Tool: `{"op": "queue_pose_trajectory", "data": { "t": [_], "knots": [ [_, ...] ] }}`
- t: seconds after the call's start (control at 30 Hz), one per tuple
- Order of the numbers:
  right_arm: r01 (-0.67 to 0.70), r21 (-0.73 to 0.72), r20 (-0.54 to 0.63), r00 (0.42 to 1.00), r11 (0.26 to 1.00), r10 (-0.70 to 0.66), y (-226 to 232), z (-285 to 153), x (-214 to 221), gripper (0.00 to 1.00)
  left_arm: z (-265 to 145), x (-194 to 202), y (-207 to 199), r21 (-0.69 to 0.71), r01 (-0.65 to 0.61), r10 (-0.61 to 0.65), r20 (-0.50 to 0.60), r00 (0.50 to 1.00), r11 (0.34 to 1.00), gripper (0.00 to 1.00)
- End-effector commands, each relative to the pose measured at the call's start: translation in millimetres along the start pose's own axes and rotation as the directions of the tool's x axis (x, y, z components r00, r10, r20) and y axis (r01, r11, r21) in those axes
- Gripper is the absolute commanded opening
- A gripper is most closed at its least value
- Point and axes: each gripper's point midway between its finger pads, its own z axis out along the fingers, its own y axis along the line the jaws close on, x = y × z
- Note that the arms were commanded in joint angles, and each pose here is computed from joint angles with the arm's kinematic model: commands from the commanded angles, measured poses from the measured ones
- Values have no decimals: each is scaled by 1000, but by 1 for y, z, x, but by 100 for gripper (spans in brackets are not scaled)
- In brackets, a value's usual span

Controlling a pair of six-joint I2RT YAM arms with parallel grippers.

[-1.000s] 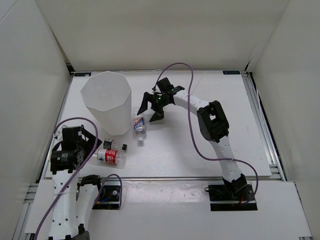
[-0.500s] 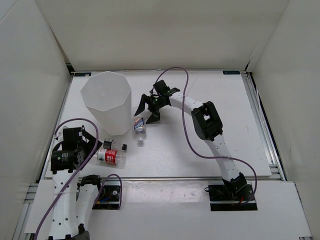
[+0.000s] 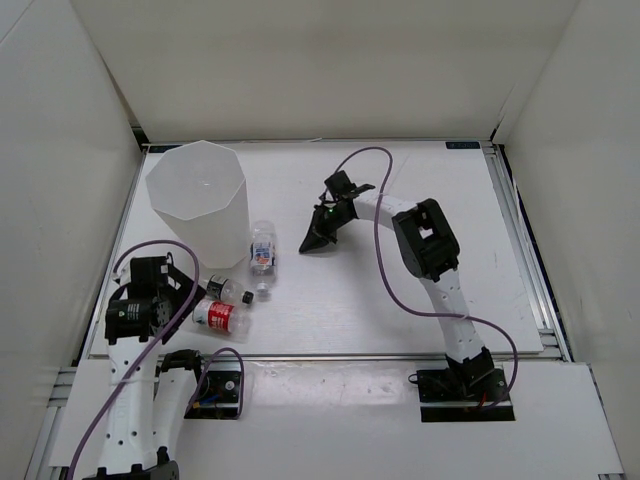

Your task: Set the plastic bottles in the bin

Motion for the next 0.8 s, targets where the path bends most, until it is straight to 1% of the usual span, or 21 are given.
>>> {"op": "queue_pose_trajectory", "data": {
  "t": [0.0,0.03,0.07,0.1,0.13,0.17,0.2,0.23,0.27,0.33,0.4,0.47,0.5,0.53,0.6,0.77],
  "knots": [
    [-22,85,65,998,996,17,-14,-28,2,7,6,5,0,15,12,-11,-3,1000,1000,100],
    [-18,90,66,998,996,12,-19,-33,3,7,8,7,1,9,10,-10,-9,1000,1000,100],
    [0,85,71,997,996,-6,-15,-36,3,10,9,7,1,16,24,-24,-2,1000,1000,100],
    [40,79,77,996,996,-46,-8,-44,5,21,14,11,1,15,23,-23,-16,1000,1000,100],
    [66,66,78,994,996,-71,-2,-48,6,40,13,10,1,21,35,-34,-10,999,999,100],
    [98,71,85,991,993,-104,4,-49,10,77,16,13,0,25,34,-34,-19,999,999,100],
    [130,70,111,984,989,-138,13,-58,9,89,16,13,0,25,34,-34,-19,999,999,100],
    [188,71,115,974,980,-195,25,-56,14,100,18,14,-1,31,34,-34,-26,999,999,100],
    [216,67,137,965,974,-223,34,-62,11,100,18,14,-1,32,34,-34,-26,999,999,100],
    [252,56,130,958,966,-257,48,-56,18,100,19,15,-1,24,33,-32,-33,999,999,100],
    [266,53,124,955,963,-270,53,-47,15,100,18,13,-2,24,33,-32,-33,999,999,100],
    [260,38,97,960,965,-263,54,-34,17,100,15,13,-2,24,33,-32,-33,999,999,100],
    [283,25,93,954,959,-284,67,-27,21,100,12,10,-4,33,35,-34,-25,999,999,100],
    [277,29,87,956,960,-279,63,-20,16,100,9,9,-5,35,35,-34,-23,999,999,100],
    [296,13,67,953,955,-296,73,-8,24,100,6,8,-5,37,26,-26,-20,999,999,100],
    [283,5,71,957,959,-283,77,13,17,100,-3,3,-2,25,17,-17,-5,1000,1000,100]
  ]
}}
